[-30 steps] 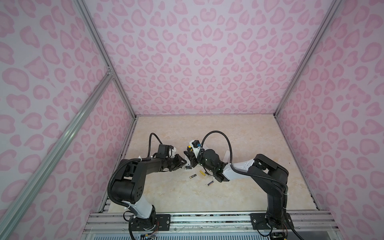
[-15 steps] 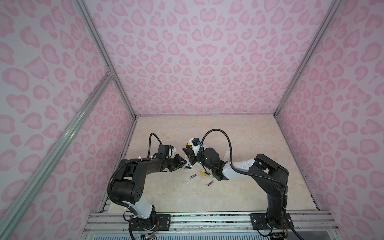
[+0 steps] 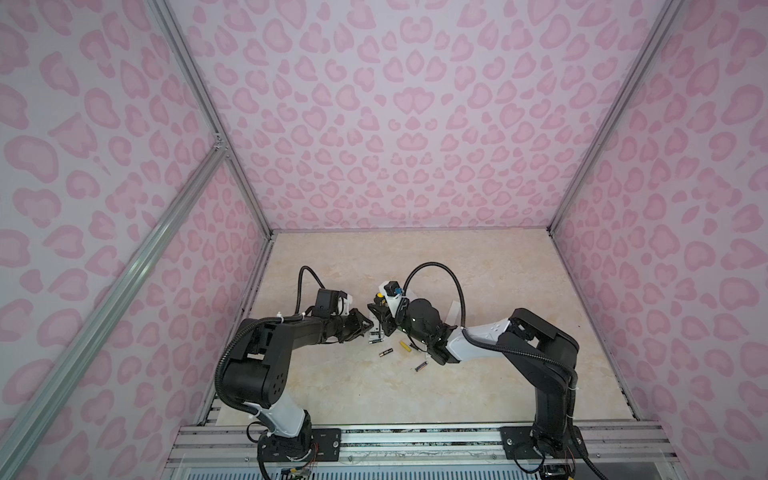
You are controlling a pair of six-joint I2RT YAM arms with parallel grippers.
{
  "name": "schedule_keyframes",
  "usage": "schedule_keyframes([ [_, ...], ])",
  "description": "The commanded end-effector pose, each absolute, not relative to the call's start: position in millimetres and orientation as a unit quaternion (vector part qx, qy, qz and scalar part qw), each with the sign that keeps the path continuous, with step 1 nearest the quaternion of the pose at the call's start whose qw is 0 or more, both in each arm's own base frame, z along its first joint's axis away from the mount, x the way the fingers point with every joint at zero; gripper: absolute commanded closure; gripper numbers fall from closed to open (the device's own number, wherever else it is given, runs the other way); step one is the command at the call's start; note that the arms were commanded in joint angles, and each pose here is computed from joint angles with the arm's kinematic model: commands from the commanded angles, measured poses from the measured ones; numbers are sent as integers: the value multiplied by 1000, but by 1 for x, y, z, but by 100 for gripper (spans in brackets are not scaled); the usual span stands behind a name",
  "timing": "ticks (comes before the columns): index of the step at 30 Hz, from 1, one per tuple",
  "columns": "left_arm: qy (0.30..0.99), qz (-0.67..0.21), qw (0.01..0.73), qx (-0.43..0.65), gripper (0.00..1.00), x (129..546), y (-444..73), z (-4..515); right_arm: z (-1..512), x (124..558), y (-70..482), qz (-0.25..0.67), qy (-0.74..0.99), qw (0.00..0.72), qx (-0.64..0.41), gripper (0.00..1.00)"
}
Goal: Unload the batteries from the remote control
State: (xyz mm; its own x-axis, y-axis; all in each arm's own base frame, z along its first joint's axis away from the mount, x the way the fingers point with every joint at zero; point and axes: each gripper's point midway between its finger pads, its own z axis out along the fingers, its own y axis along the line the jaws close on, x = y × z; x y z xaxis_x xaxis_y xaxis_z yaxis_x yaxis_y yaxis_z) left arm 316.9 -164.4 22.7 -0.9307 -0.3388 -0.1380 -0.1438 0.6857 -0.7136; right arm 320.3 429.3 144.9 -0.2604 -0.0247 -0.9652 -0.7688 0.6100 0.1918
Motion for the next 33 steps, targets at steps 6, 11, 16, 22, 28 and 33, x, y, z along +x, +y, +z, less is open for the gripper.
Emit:
schedule_keyframes([
  [6,912,-365,130,-133,72,315,-162,21,152,314,420,351,717,540,-267,100],
  [11,911,-367,136,-131,72,317,-162,29,169,317,420,354,709,551,-262,100],
  [16,907,-372,153,-127,66,319,-162,46,178,324,422,355,706,556,-258,100],
  [22,895,-386,181,-129,65,319,-158,74,181,332,430,352,701,561,-266,100],
  [28,893,-387,172,-154,65,307,-152,69,182,338,441,349,698,566,-268,100],
  [33,897,-376,154,-177,67,297,-148,52,171,344,446,298,722,564,-269,100],
])
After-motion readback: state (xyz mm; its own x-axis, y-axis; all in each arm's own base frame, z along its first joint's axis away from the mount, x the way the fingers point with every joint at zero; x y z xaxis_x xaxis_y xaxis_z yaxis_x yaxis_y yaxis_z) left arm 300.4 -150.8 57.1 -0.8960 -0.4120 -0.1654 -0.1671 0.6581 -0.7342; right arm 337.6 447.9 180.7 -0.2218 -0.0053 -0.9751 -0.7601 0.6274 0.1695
